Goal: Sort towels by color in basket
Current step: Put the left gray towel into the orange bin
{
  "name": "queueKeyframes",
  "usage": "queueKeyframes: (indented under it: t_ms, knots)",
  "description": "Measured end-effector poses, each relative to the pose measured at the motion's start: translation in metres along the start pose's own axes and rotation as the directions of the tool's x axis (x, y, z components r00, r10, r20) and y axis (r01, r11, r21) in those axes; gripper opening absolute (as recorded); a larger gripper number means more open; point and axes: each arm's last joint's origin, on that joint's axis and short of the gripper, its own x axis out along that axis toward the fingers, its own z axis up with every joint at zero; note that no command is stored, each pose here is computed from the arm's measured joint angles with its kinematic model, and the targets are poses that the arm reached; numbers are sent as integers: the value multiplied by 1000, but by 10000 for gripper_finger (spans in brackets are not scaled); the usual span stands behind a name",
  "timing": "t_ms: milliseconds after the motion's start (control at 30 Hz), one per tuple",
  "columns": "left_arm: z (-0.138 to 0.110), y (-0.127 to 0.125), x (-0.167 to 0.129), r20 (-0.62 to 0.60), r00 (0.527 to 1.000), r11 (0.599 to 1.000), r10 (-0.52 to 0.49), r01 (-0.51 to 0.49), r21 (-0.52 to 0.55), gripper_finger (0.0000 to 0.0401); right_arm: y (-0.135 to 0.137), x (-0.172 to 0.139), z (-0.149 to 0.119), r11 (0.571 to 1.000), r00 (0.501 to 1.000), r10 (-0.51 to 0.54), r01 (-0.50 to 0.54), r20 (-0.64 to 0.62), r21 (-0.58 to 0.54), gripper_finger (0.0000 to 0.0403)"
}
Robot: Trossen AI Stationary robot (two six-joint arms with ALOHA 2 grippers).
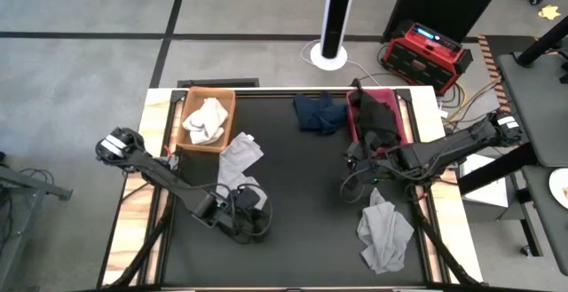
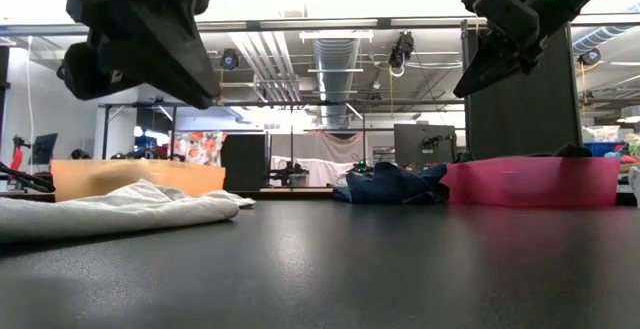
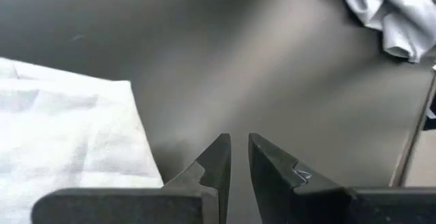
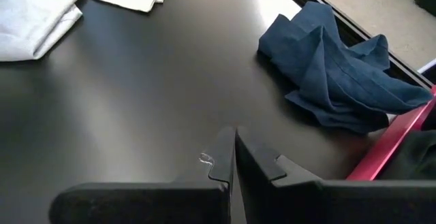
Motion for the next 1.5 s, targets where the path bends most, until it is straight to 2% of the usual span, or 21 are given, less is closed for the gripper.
queueKeyframes:
  t_ms: [133, 200, 333, 433, 500, 567, 667, 733, 800, 867, 1000, 1133, 1200, 1333, 1433, 1500]
  knots:
    - [-2, -3, 5, 10, 1000, 998, -18, 18, -52, 38, 0, 0, 0, 1000, 1000, -1, 1, -2, -2, 9]
    - [-2, -9, 10, 35, 997, 995, -68, 70, -67, 38, 0, 0, 0, 1000, 1000, -1, 1, -4, -3, 9]
    - [-4, -24, 22, 89, 977, 980, -194, 197, -24, 38, 0, 0, -1, 1000, 1000, -1, 1, -6, -19, 9]
    - [-5, -29, 30, 132, 963, 972, -233, 233, 16, 38, -2, -2, 0, 999, 1000, 6, -6, -5, -38, 9]
    - [-6, -30, 33, 151, 960, 972, -234, 232, 33, 38, 0, -6, 3, 997, 999, 52, -53, -13, -51, 9]
    - [-7, -29, 35, 156, 962, 974, -226, 222, 40, 38, 3, -12, 5, 988, 989, 144, -146, -40, -59, 9]
    - [-5, -29, 33, 171, 961, 976, -218, 212, 57, 38, 10, -21, 6, 943, 937, 329, -332, -118, -3, 9]
    - [-2, -30, 29, 199, 955, 975, -220, 209, 77, 38, 16, -26, 2, 891, 871, 451, -451, -192, 46, 9]
    - [0, -31, 26, 208, 953, 973, -221, 203, 106, 38, 22, -31, -5, 850, 807, 522, -521, -277, 82, 9]
    - [2, -35, 24, 212, 951, 970, -226, 198, 142, 38, 28, -36, -16, 844, 772, 526, -526, -357, 104, 10]
    - [8, -43, 19, 229, 945, 959, -234, 186, 214, 38, 32, -43, -36, 885, 746, 450, -445, -491, 136, 13]
    - [14, -49, 13, 234, 956, 951, -179, 107, 289, 38, 34, -50, -47, 911, 744, 399, -385, -535, 144, 13]
    - [15, -48, 11, 194, 972, 958, -130, 72, 277, 38, 35, -52, -49, 916, 745, 391, -373, -540, 148, 13]
    - [13, -38, 5, 41, 995, 983, 87, -92, 158, 38, 37, -55, -52, 921, 759, 382, -362, -526, 147, 13]
    - [14, -31, -3, -40, 957, 951, 289, -282, 129, 38, 37, -55, -52, 924, 771, 375, -356, -515, 139, 13]
    - [16, -32, -5, -55, 926, 923, 374, -365, 120, 39, 36, -55, -51, 928, 784, 365, -348, -502, 133, 13]
